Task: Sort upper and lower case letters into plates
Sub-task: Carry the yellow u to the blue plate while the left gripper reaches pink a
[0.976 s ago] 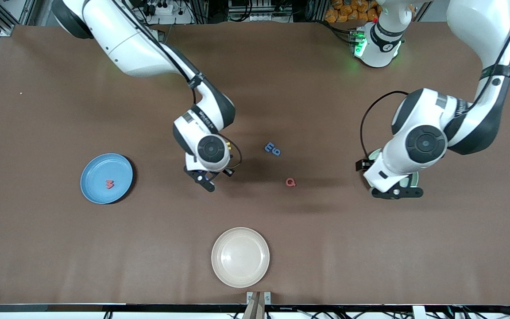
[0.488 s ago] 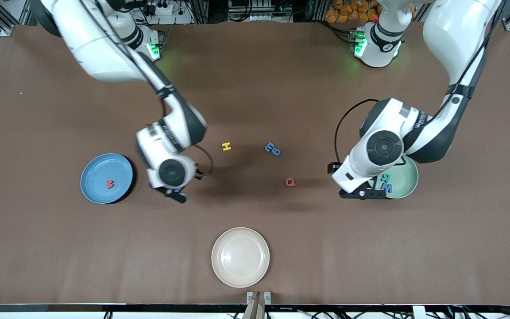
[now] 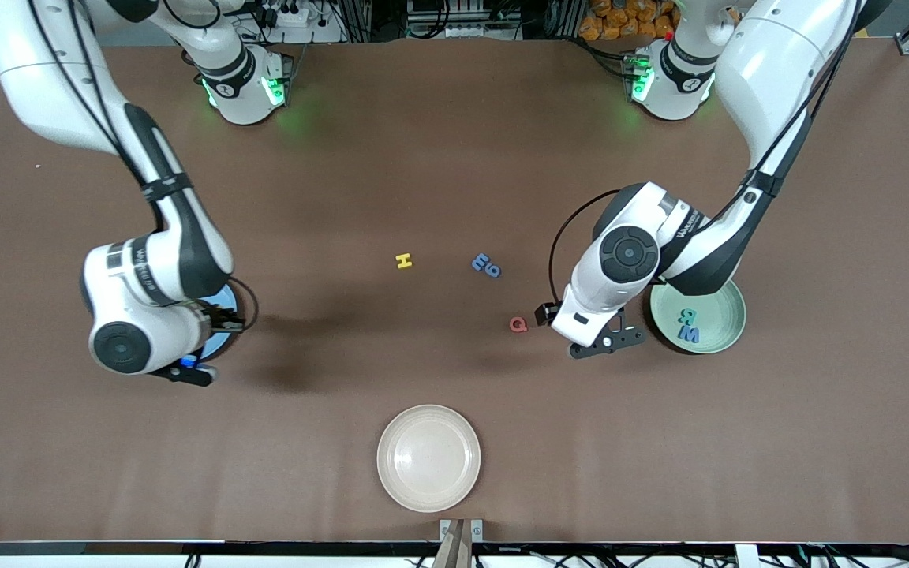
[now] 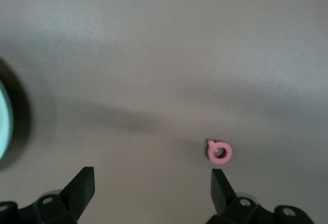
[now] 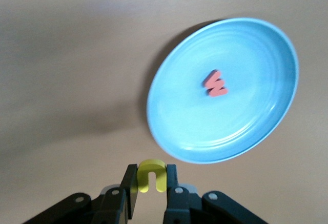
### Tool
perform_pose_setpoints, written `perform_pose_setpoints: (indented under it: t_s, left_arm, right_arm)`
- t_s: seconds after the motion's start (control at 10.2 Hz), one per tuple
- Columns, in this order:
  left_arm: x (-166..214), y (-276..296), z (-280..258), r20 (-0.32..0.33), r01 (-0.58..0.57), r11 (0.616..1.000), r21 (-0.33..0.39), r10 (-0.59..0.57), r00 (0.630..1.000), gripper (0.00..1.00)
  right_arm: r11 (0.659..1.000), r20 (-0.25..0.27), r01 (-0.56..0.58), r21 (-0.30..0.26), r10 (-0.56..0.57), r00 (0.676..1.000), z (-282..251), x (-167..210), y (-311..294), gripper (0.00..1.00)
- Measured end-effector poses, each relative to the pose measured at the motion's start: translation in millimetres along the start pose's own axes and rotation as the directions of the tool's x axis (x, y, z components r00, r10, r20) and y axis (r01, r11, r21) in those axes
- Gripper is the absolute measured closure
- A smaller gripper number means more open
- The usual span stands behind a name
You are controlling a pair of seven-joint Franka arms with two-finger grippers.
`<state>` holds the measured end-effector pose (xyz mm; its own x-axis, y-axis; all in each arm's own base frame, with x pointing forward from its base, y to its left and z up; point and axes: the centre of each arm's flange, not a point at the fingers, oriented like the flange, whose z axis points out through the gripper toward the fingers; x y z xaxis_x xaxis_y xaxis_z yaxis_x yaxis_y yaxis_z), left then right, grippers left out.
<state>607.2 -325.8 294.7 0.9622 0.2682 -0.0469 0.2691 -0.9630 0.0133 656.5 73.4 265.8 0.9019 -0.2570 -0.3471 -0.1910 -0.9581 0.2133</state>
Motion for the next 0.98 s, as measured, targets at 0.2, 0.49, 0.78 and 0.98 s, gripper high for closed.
perform_pose_setpoints:
  t_s: [0.2,0.49,0.78,0.98]
  left_arm:
    - [-12,16,20,-0.028,0.046,0.999,0.012,-0.046,0.999,0.00]
    - [-42,43,51,-0.046,0.056,0.997,0.048,-0.054,0.997,0.00]
    - [-48,55,66,-0.051,0.039,0.999,-0.005,-0.039,0.998,0.00]
    - [-48,58,74,-0.054,0.042,0.999,-0.027,-0.044,0.998,0.00]
  right_arm:
    - [0.998,-0.070,0.059,0.029,-0.057,0.996,25,18,39,0.74]
    - [0.991,-0.109,0.120,0.058,-0.113,0.988,62,13,97,0.74]
    - [0.989,-0.146,0.142,0.039,-0.135,0.980,77,5,102,0.74]
    - [0.986,-0.164,0.165,0.030,-0.158,0.974,95,0,112,0.74]
